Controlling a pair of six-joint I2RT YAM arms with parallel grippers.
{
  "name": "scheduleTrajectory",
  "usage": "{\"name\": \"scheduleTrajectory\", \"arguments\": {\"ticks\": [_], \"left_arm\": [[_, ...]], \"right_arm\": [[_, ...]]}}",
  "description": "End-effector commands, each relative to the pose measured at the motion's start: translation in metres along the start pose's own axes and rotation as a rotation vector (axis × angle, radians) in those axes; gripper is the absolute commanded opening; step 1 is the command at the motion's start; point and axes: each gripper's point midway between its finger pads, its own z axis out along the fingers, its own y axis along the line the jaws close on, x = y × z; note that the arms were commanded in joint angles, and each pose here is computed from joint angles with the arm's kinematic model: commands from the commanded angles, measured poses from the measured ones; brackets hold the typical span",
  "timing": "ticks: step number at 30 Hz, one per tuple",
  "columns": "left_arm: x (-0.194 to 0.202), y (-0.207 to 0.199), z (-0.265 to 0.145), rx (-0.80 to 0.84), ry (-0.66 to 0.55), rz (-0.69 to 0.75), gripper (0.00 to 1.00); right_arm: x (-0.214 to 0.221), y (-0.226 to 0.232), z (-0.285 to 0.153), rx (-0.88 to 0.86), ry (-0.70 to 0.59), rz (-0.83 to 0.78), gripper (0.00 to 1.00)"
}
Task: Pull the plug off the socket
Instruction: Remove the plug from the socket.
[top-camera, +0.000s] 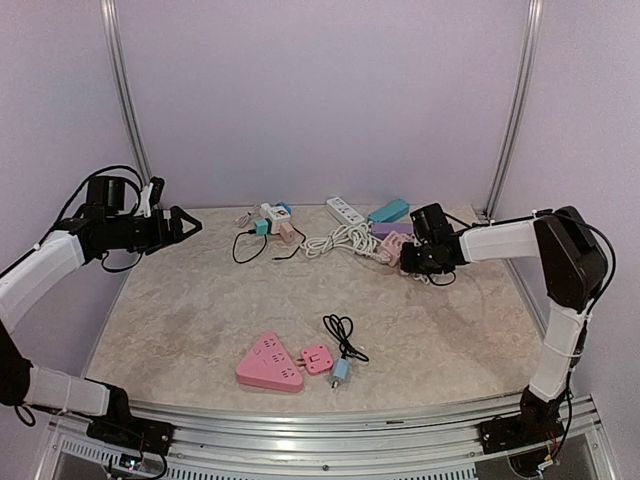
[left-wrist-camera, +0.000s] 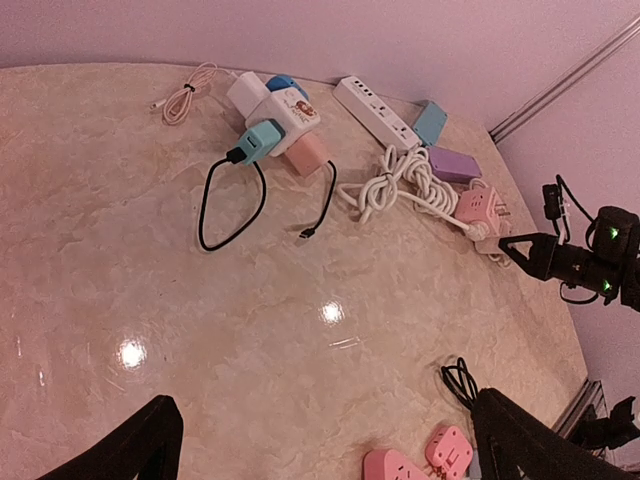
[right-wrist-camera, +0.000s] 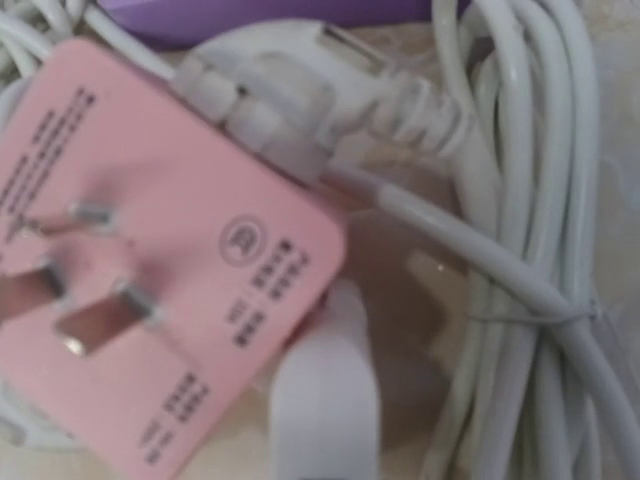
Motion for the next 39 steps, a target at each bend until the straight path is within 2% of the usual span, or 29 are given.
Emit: {"name": "scheduleTrajectory", "arguments": {"ticks": [1, 3, 11, 20, 25, 30, 34, 39], "left_arm": [[0.003, 0.002, 0.003, 0.006, 0.007, 0.007, 0.99], [0.003, -0.001, 0.002, 0.022, 0.007, 0.012, 0.99], [0.007, -0.038, 0.009, 0.139, 0.017, 0.094, 0.99], [0.027, -0.109, 0.041, 0.283, 0.108, 0.24, 0.99], [0.047, -0.147, 0.073, 0.374, 0.172, 0.339, 0.99], [0.071, -0.17, 0.096, 0.459, 0.229, 0.41, 0.99], [0.077, -0.181, 0.099, 0.537, 0.2, 0.47, 0.98], [0.085, -0.197, 0.089, 0.686, 0.098, 0.593, 0.98]], "right_arm": [[0.0, -0.001, -0.002, -0.008, -0.004, 0.01, 0.04], [-0.008, 0.002, -0.012, -0.027, -0.027, 0.004, 0.0], [-0.031, 0.042, -0.067, -0.254, -0.104, -0.093, 0.0], [0.002, 0.082, -0.102, -0.466, 0.032, -0.178, 0.0], [0.024, 0.115, -0.125, -0.583, 0.078, -0.262, 0.0], [0.046, 0.146, -0.152, -0.711, 0.119, -0.358, 0.0], [0.062, 0.162, -0.171, -0.798, 0.143, -0.437, 0.0], [0.079, 0.171, -0.183, -0.868, 0.169, -0.504, 0.0]]}}
